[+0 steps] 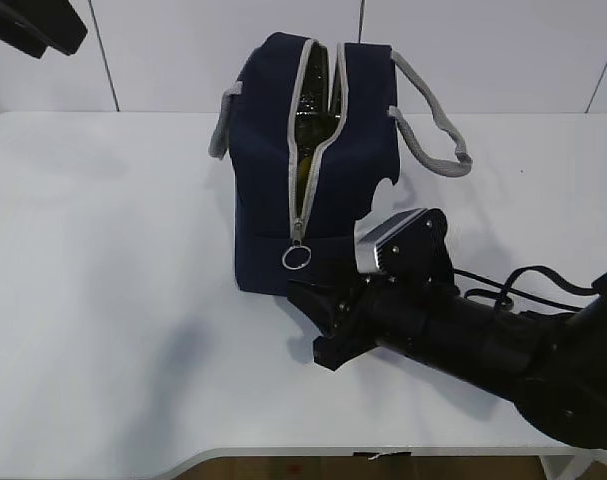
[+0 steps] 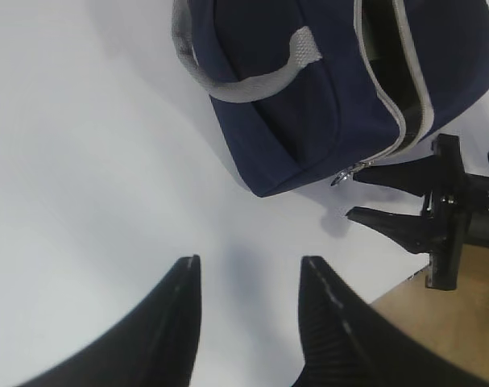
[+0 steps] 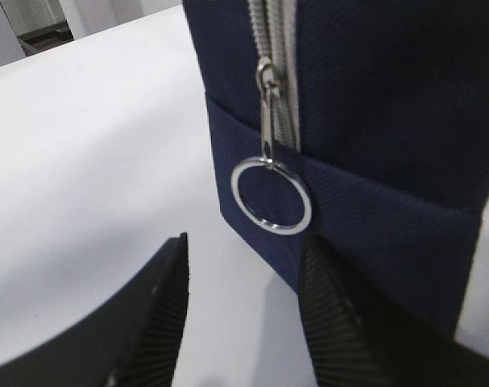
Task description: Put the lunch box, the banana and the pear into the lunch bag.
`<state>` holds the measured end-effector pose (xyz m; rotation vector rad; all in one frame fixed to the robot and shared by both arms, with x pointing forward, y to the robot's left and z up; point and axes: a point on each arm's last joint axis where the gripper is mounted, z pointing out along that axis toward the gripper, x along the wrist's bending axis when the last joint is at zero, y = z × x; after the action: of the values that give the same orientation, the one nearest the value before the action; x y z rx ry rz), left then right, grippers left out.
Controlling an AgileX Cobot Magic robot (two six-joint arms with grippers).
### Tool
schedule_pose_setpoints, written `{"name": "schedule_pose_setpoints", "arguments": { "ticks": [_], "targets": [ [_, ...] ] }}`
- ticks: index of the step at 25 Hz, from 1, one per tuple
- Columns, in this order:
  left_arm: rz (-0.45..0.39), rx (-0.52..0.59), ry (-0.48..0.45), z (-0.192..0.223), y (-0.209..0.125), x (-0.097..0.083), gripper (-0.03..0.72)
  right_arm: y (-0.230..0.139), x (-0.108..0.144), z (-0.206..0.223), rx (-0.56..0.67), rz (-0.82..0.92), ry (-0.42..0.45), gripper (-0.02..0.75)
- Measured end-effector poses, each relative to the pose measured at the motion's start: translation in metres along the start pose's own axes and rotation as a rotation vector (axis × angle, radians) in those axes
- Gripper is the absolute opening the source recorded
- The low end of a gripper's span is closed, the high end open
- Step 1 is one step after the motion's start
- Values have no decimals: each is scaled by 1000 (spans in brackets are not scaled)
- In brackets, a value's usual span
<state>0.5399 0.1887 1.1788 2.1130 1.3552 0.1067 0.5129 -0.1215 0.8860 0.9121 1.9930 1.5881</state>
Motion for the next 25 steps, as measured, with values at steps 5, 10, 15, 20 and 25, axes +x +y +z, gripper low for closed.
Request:
{"name": "schedule_pose_setpoints", "arguments": {
  "ticks": [5, 10, 15, 20, 25],
  "targets": [
    [0, 0, 0, 0, 0, 0, 308, 3, -2, 5, -16, -4, 0, 365],
    [0, 0, 0, 0, 0, 0, 308, 12, -4, 13, -48, -12, -1, 365],
    [0, 0, 0, 0, 0, 0, 308, 14, -5, 20, -51, -21, 3, 365],
    [0, 0, 0, 0, 0, 0, 308, 11, -6, 21, -24, -21, -3, 365],
    [0, 0, 0, 0, 0, 0, 308, 11, -10, 22, -6, 6, -46, 365]
  ]
}}
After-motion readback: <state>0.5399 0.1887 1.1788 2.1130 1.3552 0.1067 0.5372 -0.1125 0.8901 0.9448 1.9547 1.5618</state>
